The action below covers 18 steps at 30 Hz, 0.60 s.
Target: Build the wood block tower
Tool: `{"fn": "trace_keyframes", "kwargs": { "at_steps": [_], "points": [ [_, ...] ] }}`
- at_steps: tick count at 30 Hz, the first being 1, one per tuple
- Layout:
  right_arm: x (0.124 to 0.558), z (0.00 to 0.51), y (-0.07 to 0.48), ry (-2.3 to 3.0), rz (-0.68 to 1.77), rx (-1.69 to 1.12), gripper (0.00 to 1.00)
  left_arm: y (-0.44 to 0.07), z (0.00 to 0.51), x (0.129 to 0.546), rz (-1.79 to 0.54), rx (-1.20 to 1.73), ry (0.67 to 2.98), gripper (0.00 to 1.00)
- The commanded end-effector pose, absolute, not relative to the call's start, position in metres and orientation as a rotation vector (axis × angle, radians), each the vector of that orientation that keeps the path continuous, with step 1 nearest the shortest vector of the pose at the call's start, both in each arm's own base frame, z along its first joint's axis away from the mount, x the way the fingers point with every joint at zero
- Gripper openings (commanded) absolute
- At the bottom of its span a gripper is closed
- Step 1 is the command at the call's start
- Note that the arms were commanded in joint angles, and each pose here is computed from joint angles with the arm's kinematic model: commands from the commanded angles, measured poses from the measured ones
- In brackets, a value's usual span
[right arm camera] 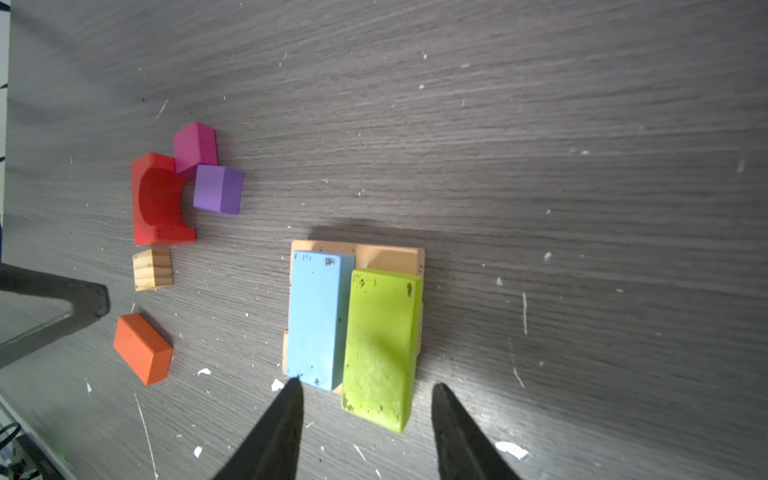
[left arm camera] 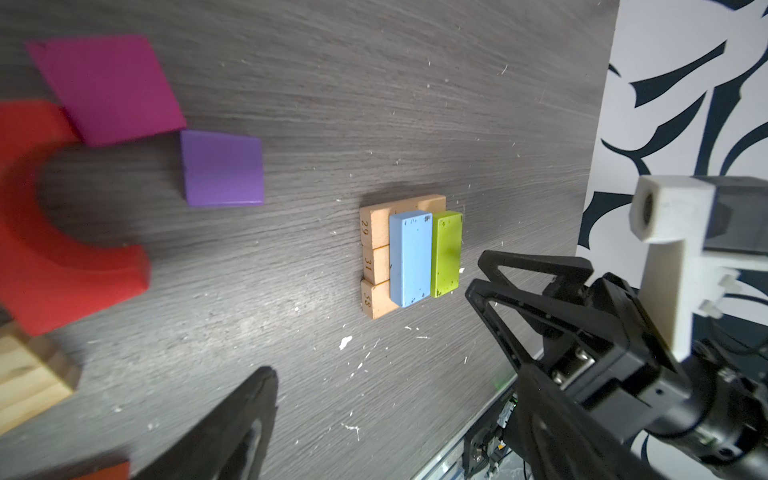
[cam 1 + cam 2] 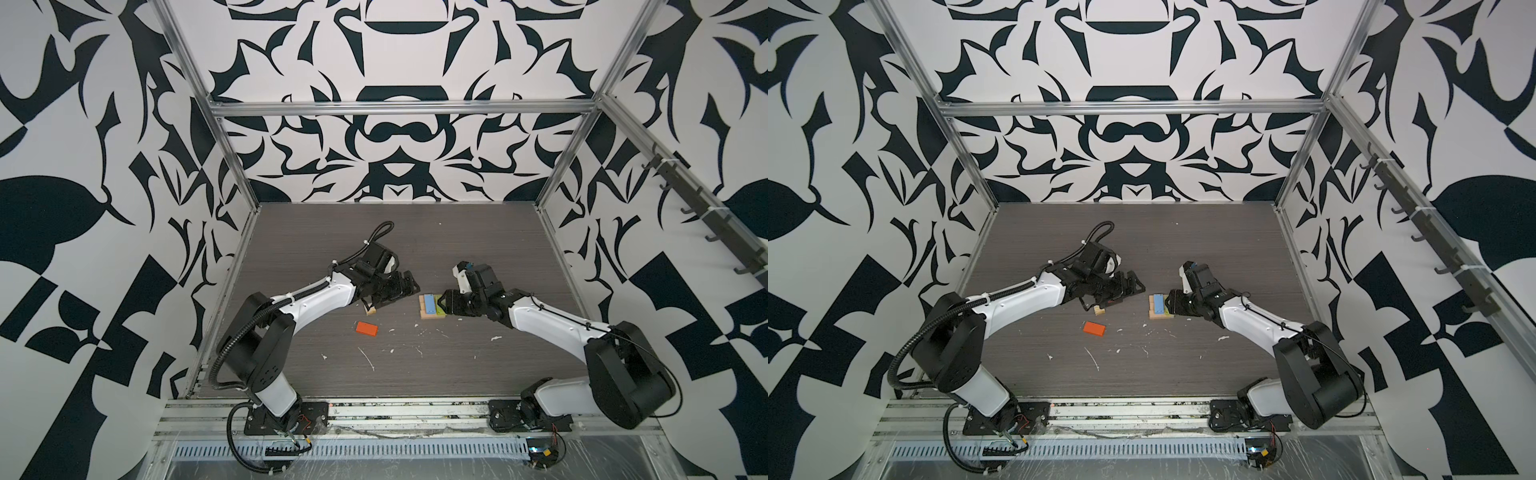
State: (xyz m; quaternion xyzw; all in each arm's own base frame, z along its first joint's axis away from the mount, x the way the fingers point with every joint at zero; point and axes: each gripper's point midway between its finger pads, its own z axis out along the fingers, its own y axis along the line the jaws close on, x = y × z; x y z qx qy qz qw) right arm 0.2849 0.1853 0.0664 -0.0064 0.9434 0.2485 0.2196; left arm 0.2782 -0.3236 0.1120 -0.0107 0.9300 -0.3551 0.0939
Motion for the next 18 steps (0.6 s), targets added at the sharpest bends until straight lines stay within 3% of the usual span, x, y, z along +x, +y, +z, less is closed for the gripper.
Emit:
{"fn": "trace_keyframes", "kwargs": {
  "at_steps": [1,18],
  "points": [
    [0.293,0.081,0.193,2.575,0.726,-0.044,0.57,-0.336,0.122,0.283,-1.089,-0.017,2.733,0.92],
    [0.305,0.082,0.197,2.566,0.731,-0.017,0.56,-0.364,0.098,0.282,-1.278,-0.084,2.746,0.92]
  ]
}}
